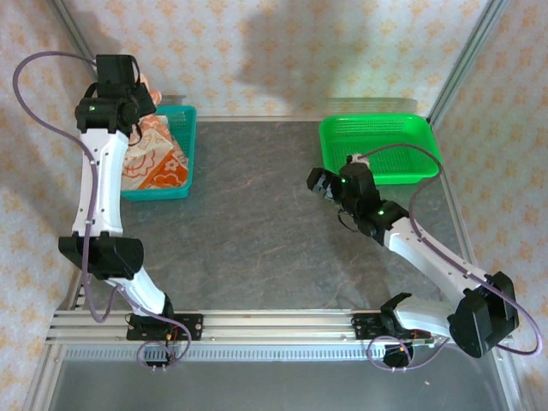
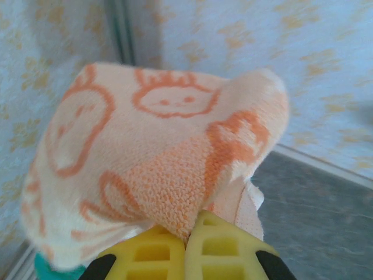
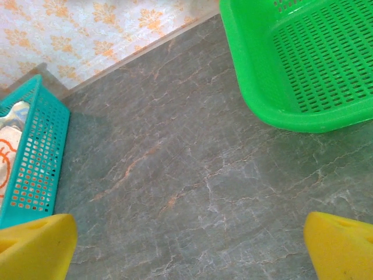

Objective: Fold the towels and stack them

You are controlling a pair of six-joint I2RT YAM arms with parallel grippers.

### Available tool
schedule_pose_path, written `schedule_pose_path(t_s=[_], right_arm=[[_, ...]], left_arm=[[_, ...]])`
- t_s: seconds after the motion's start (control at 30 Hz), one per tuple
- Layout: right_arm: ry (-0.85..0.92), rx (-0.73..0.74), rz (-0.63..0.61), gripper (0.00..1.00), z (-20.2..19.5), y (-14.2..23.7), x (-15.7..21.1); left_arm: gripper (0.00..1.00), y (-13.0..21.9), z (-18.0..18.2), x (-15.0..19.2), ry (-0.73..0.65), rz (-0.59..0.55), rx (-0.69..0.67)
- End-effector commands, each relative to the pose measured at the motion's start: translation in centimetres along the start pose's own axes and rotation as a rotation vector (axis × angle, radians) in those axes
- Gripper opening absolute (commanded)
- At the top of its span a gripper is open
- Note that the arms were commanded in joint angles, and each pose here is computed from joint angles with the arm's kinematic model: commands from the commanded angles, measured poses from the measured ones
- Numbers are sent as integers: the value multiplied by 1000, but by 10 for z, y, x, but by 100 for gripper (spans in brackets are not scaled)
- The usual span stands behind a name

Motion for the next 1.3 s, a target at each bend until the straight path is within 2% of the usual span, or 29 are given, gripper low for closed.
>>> schedule_pose_path(t_s=[0.0,0.13,0.3,0.4,0.67,0.77,0.8,0.97,1.03,1.07,1.17,1.27], right_arm=[[-19,-12,-31,99,4,-2,-5],[-22,-10,-40,99,3,0,-6],[-10,3,-62,99,-1,8,-10],[9,21,-77,99,-5,15,-13],[71,111,-120,99,-18,37,-25],[88,140,-111,99,-22,38,-25],[92,150,-100,99,-23,36,-23],[99,138,-26,99,-18,24,-11],[100,137,7,99,-16,19,-6],[97,135,18,99,-15,17,-4],[99,122,60,99,-12,13,3],[116,122,127,99,-12,2,19]], left_arm=[[0,41,-23,-16,10,-71,110],[0,64,-72,-15,5,-80,284],[0,87,-145,10,3,-42,457],[0,102,-178,31,48,-18,511],[0,131,-239,112,190,164,595],[0,117,-256,148,208,266,594],[0,106,-256,158,196,291,557],[0,40,-261,177,129,365,473],[30,5,-252,183,113,399,416],[40,-10,-252,186,93,405,410],[56,-45,-237,198,20,447,333],[58,-56,-222,209,-40,483,300]])
Point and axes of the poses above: each hand's point on the last joint's axis, 136 mm out from that joint toward the fingers, its own y axis back along the fingers, its own z axis along the line the jaws close on, x = y × z, the point moved 1 cm from there along y, back along the fingers, and after that the axes turned 14 degrees about -y, right-handed, at the moved point
